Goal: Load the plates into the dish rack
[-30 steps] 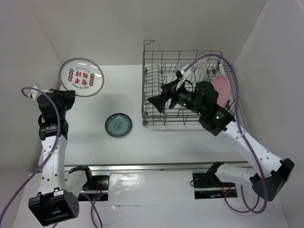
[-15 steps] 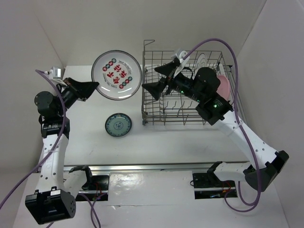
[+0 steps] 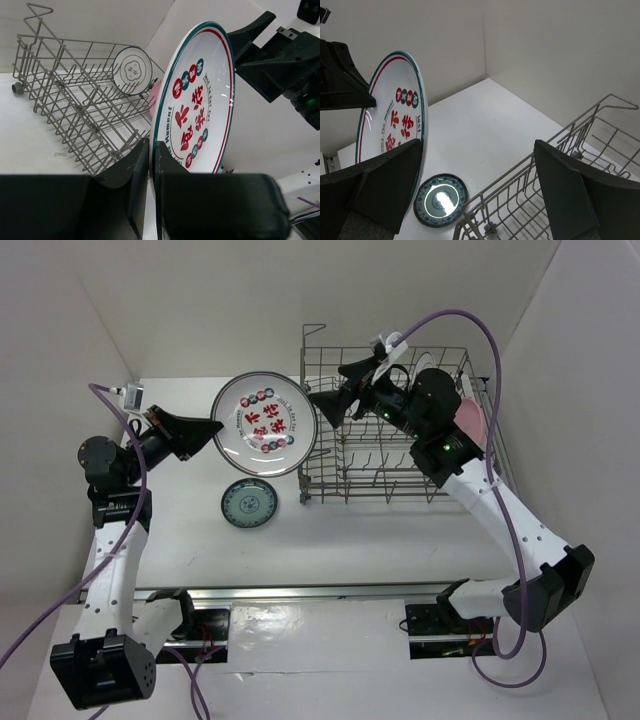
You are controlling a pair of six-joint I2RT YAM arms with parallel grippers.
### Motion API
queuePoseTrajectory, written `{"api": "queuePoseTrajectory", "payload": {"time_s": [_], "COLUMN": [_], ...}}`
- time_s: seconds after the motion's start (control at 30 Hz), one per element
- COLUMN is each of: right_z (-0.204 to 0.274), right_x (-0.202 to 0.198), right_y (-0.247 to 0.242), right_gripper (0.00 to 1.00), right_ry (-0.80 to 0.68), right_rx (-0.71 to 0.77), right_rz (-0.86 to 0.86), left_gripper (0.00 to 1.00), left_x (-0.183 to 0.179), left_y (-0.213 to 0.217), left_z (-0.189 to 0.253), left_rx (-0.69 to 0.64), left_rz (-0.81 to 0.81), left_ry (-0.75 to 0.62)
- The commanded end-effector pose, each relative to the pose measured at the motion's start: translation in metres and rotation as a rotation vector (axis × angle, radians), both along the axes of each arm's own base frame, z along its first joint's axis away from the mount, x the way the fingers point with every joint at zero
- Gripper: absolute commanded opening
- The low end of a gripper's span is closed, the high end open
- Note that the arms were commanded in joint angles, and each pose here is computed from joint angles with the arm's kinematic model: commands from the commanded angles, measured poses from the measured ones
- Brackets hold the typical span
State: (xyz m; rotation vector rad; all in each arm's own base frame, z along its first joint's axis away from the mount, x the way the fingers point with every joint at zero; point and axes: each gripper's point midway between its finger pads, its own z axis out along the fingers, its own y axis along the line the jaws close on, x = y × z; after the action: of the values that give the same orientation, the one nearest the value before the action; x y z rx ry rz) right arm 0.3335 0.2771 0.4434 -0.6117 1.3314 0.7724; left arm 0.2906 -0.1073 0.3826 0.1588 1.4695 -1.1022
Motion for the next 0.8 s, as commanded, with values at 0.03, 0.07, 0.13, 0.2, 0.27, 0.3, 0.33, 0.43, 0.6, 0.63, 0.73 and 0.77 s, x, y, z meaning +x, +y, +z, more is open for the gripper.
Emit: {"api": "queuePoseTrajectory", "payload": {"time_s": [0.03, 0.07, 0.13, 0.2, 0.27, 0.3, 0.33, 0.43, 0.6, 0.63, 0.73, 0.77], "right_z": [0.017, 0.017, 0.017, 0.011, 0.002, 0.001, -0.005, -0.007, -0.016, -0.02, -0.024, -0.024], "right_x": [-0.004, -0.004, -0.009, -0.013, -0.014, -0.018, -0.022, -0.026, -0.029, -0.03, -0.031, -0.031], "right_y": [0.005, 0.005, 0.009, 0.017, 0.022, 0.026, 0.03, 0.038, 0.046, 0.05, 0.055, 0.056], "right_gripper": [1.0, 1.0, 1.0, 1.0, 1.0, 0.98, 0.97, 0.94, 0.88, 0.87, 0.8, 0.74], "right_ry": [-0.029, -0.029, -0.017, 0.004, 0.042, 0.034, 0.057, 0.077, 0.096, 0.104, 0.123, 0.123], "right_rx": [0.061, 0.061, 0.065, 0.062, 0.064, 0.066, 0.067, 0.076, 0.066, 0.061, 0.063, 0.063], "right_rz": [0.049, 0.049, 0.084, 0.125, 0.152, 0.172, 0.192, 0.225, 0.244, 0.253, 0.264, 0.265], "left_gripper": [0.0, 0.0, 0.0, 0.0, 0.0, 0.0, 0.0, 0.0, 0.0, 0.0, 0.0, 0.0], "left_x": [-0.005, -0.005, -0.004, -0.003, -0.001, -0.001, -0.001, 0.003, 0.002, 0.002, 0.001, 0.001], "left_y": [-0.002, -0.002, -0.002, -0.001, -0.001, -0.001, -0.001, 0.001, 0.001, 0.001, 0.0, 0.0], "left_z": [0.02, 0.019, 0.016, 0.017, 0.016, 0.016, 0.016, 0.015, 0.018, 0.018, 0.02, 0.018], "left_rx": [0.015, 0.013, 0.013, 0.001, 0.002, 0.002, 0.002, -0.004, -0.015, -0.015, -0.02, -0.02], "left_rz": [-0.005, -0.005, -0.005, 0.001, 0.001, 0.001, 0.001, 0.012, 0.008, 0.007, 0.005, 0.005], "left_ry": [-0.11, -0.099, -0.101, -0.093, -0.094, -0.094, -0.094, -0.086, -0.094, -0.094, -0.095, -0.097]}}
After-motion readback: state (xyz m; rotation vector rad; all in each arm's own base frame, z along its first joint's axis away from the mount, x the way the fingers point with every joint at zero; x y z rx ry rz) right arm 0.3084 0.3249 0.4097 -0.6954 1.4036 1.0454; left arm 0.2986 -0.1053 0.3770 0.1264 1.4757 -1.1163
